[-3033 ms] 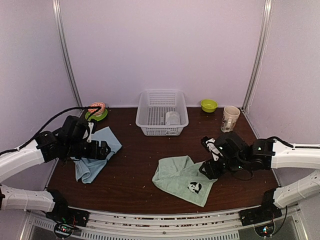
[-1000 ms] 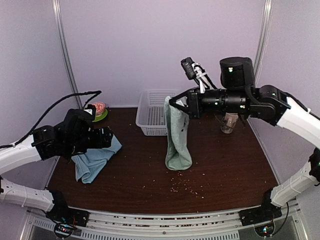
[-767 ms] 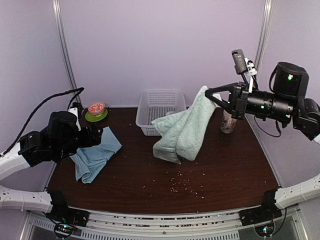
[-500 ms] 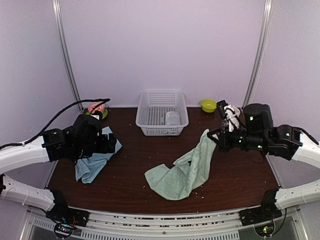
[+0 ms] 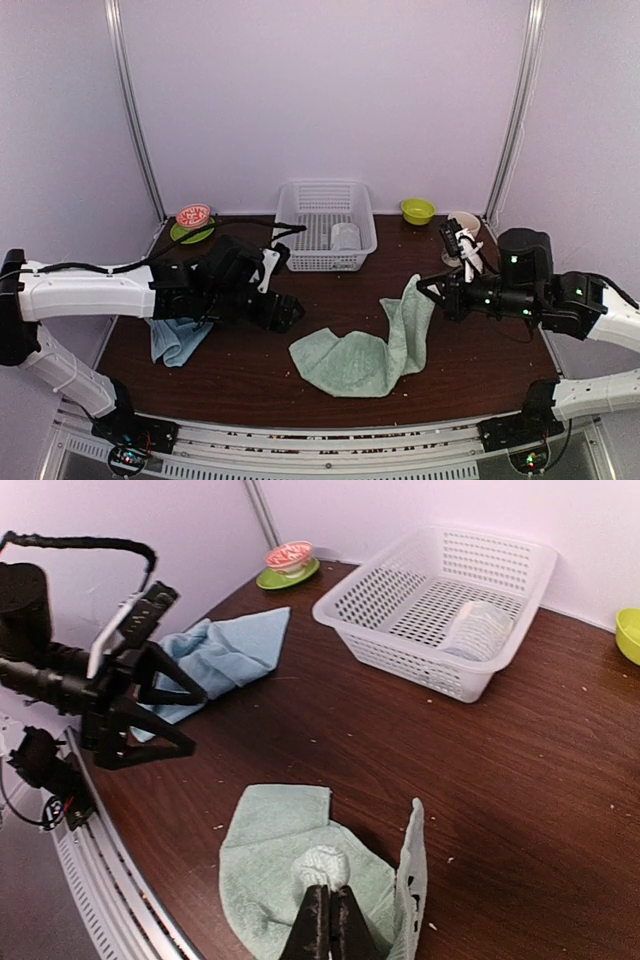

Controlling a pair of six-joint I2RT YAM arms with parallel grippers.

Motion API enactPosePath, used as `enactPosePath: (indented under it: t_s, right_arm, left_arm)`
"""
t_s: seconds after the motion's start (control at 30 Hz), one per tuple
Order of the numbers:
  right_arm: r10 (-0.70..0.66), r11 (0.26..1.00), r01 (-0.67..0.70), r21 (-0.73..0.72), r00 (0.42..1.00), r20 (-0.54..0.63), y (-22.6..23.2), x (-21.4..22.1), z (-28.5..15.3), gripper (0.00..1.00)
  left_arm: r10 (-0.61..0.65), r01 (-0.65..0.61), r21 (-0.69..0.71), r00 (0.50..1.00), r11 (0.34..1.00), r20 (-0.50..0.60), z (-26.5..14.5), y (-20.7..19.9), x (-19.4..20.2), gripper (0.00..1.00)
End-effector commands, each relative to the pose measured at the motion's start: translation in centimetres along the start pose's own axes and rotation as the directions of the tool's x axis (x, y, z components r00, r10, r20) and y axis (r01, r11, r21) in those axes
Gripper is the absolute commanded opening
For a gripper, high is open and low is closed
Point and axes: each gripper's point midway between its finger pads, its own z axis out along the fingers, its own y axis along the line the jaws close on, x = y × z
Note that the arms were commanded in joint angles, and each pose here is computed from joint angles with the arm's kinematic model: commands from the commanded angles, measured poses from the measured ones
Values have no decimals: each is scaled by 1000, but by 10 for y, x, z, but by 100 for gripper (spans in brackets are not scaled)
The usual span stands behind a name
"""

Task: Roll the towels
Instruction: Pick up the towel from the center of the board, then pass from the right arm to the left

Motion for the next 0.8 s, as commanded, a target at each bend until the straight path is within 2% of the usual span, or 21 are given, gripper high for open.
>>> enactPosePath:
  t_s: [0.0,0.13,0.3,0.57,0.77]
  right_arm:
    - [-8,971,40,-237,991,136,39,-23,-26,0]
    - [-9,913,86,-399,981,193,66,-30,-50,0]
    - [-23,866,121,-484,979,203,82,-30,-66,0]
    - [-39,834,140,-534,980,195,90,-28,-78,0]
    - [-61,827,149,-542,983,176,92,-23,-78,0]
  left_arm:
    - [93,-138,313,984,940,154,-10,-85,-49,86]
    - [129,-213,413,967,886,221,-20,-118,-64,86]
    - [153,-245,427,959,870,239,-15,-126,-68,86]
    - [195,-312,501,942,807,272,-5,-148,-67,86]
    - [301,-455,510,884,730,358,-2,-155,-59,90]
